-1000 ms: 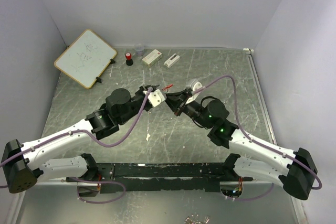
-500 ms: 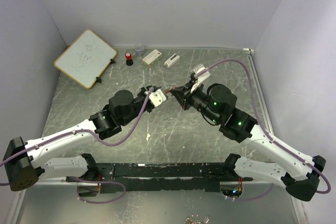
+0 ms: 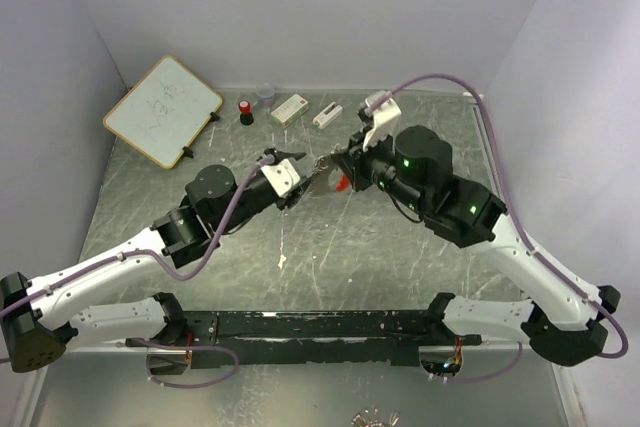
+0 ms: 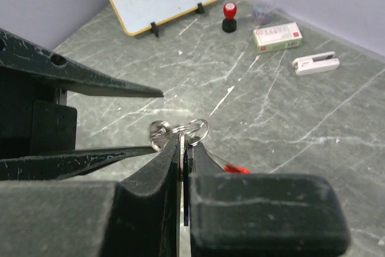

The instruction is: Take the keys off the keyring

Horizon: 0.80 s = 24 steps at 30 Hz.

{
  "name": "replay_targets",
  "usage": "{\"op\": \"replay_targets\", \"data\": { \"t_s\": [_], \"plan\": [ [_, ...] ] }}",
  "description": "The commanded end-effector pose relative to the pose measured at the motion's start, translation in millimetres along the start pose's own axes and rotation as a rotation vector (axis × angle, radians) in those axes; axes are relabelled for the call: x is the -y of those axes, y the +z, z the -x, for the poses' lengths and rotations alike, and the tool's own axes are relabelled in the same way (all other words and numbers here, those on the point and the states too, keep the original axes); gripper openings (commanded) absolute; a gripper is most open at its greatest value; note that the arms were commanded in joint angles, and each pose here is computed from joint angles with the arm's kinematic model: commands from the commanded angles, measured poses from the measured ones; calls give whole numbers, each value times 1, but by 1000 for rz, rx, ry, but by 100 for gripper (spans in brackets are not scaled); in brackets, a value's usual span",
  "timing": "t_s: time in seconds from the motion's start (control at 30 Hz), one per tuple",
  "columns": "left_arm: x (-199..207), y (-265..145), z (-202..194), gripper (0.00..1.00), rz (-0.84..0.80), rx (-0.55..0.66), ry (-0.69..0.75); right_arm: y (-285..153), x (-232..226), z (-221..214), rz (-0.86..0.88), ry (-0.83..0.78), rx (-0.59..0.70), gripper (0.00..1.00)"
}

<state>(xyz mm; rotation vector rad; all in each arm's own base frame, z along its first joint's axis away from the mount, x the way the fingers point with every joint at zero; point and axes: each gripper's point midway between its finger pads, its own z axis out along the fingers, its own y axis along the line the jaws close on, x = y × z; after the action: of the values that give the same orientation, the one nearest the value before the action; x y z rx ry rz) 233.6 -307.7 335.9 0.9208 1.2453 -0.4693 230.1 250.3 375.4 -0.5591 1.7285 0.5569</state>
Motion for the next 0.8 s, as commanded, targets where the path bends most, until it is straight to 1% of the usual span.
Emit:
{"op": "replay_targets", "data": {
  "t_s": [0.0, 0.07, 0.27, 0.37, 0.5, 0.63, 0.77],
  "plan": [
    [-3, 3, 15, 60, 0, 8, -35, -12, -7, 2, 21, 28, -132, 0],
    [-7, 3, 8, 60, 36, -2, -49, -16, -14, 6, 48, 43, -174, 0],
    [-25, -6, 6, 62, 147, 30, -56, -24, -26, -6, 106, 61, -276, 0],
    [-35, -13, 13, 64, 189, 51, -53, -25, -27, -19, 98, 82, -341, 0],
    [-42, -20, 20, 65, 212, 92, -62, -26, -23, -47, 65, 85, -450, 0],
    [-40, -23, 28, 66, 188, 153, -69, -27, -25, -59, 76, 95, -471, 0],
    [-21, -21, 31, 66, 85, 187, -50, -27, -28, -58, 95, 103, -457, 0]
  ]
}}
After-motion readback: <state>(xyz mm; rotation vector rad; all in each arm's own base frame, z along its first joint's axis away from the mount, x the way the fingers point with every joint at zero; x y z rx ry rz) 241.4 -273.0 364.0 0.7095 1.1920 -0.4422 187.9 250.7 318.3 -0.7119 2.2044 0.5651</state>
